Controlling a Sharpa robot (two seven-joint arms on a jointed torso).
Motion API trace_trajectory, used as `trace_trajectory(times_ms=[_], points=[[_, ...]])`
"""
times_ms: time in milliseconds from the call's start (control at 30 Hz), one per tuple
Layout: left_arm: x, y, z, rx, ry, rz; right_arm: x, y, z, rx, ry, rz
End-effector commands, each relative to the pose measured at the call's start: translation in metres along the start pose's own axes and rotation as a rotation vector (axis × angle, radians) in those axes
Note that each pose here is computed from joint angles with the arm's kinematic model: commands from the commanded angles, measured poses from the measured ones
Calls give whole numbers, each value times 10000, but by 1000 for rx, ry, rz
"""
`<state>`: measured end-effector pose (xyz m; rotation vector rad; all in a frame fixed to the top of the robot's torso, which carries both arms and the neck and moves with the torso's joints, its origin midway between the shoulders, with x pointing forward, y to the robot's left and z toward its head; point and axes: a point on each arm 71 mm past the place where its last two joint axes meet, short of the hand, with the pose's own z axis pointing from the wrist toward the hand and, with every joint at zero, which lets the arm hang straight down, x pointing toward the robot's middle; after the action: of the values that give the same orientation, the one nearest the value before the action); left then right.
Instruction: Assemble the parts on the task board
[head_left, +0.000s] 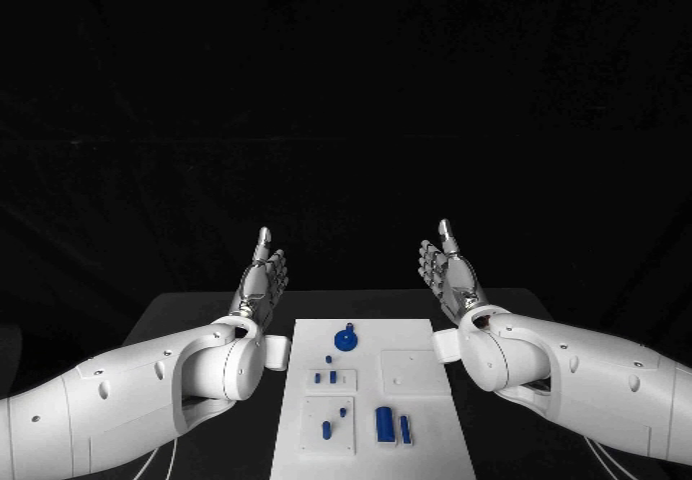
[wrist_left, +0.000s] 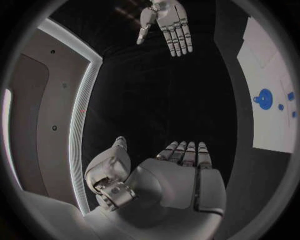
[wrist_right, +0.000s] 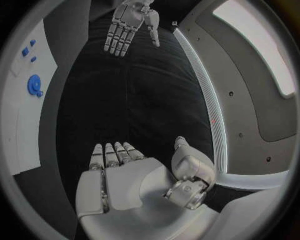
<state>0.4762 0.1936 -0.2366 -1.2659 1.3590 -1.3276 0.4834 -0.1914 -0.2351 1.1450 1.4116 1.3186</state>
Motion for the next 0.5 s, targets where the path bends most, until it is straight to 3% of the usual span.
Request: trace_trajectory(times_ms=[33, 167, 500], points=[[-7, -82, -84, 89, -120, 68, -34, 62, -102, -58, -160, 10], [39, -105, -147, 99, -131, 67, 20, 88, -196, -63, -181, 18], [42, -107, -152, 100, -132, 66, 34, 95, -221, -64, -186, 20]])
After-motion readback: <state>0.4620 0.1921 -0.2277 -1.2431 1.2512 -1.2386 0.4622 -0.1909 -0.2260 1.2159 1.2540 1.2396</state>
